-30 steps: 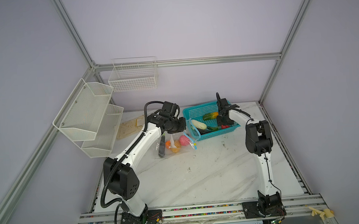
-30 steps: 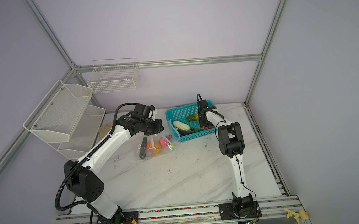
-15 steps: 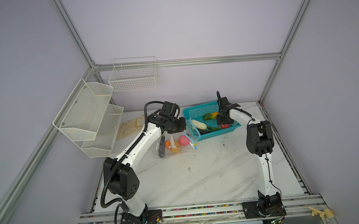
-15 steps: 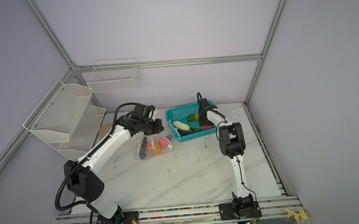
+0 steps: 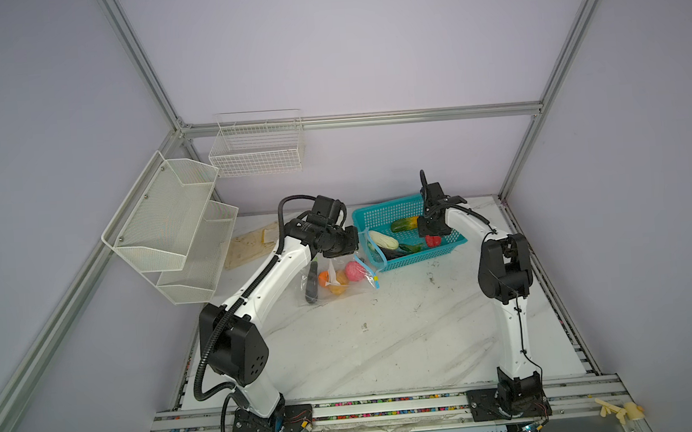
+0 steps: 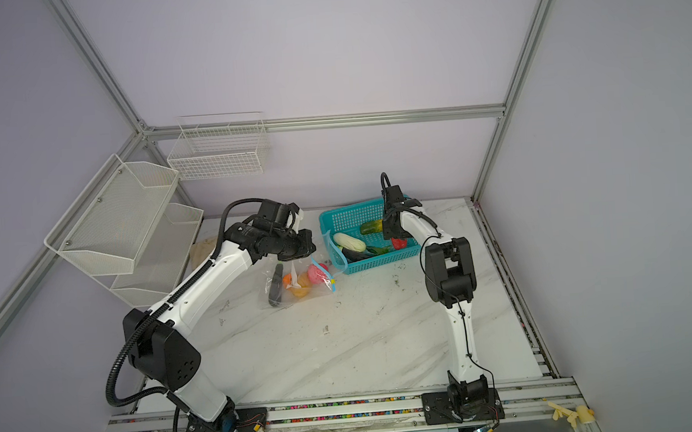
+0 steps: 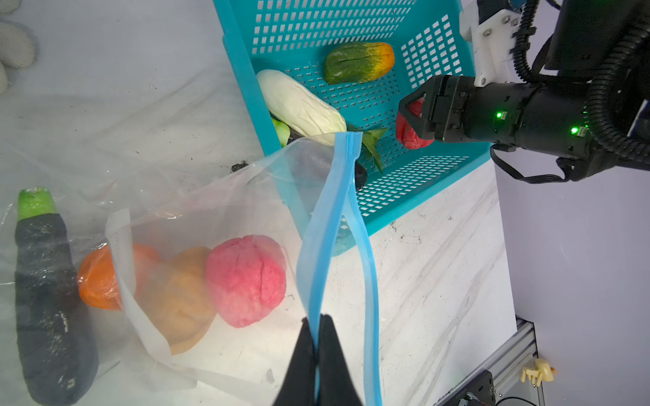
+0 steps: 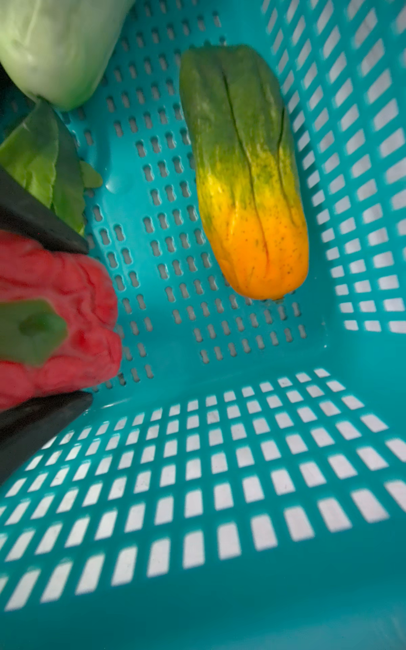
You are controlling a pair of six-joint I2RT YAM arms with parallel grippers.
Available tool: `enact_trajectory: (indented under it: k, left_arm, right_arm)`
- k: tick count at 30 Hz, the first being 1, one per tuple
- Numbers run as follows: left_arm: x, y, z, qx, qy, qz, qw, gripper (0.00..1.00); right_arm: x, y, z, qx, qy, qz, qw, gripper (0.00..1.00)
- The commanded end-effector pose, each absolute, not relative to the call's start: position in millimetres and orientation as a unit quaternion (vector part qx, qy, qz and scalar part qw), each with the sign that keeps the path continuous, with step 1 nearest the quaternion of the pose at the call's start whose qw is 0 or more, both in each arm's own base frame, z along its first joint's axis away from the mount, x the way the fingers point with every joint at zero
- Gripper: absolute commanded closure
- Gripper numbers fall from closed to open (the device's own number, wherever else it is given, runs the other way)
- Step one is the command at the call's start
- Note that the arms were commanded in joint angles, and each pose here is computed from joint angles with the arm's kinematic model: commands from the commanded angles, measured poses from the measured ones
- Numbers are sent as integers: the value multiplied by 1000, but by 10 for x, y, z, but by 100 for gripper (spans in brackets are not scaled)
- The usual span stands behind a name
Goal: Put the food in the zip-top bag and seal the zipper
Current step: 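Lower the right gripper and close it on the red bell pepper, then lift the red pepper and carry it to the bag opening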
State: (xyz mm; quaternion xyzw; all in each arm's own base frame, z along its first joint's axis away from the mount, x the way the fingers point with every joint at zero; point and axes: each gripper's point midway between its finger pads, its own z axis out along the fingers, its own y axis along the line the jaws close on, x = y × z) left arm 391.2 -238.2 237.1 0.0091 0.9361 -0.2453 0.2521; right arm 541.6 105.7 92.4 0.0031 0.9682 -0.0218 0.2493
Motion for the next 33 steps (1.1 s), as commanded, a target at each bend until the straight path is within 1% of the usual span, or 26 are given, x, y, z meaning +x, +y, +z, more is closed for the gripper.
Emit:
enact_trajectory:
  k: [1,15,23,29,33]
  left_arm:
    - [3924,-2377,2443,5,929,-259,262,100]
    - [3924,-2379,2463,7,929,-260,265,100]
    - [3930,-2387,2484,9,927,-262,267,100]
    - [3924,-2386,2495,9,927,-263,267,100]
    - [3915,-2380,2508,9,927,-263,268,100]
  right_arm:
    - [5400,1157,1380,5,959,20,284,37]
    - [5138,1407,1964,0,937,110,333,39]
    - [4893,1946,2199,-32,922,176,343,39]
    - [4640,2467,2489,-72,899,259,346,40]
    - [4488,2666,2650,-90,883,306,345,40]
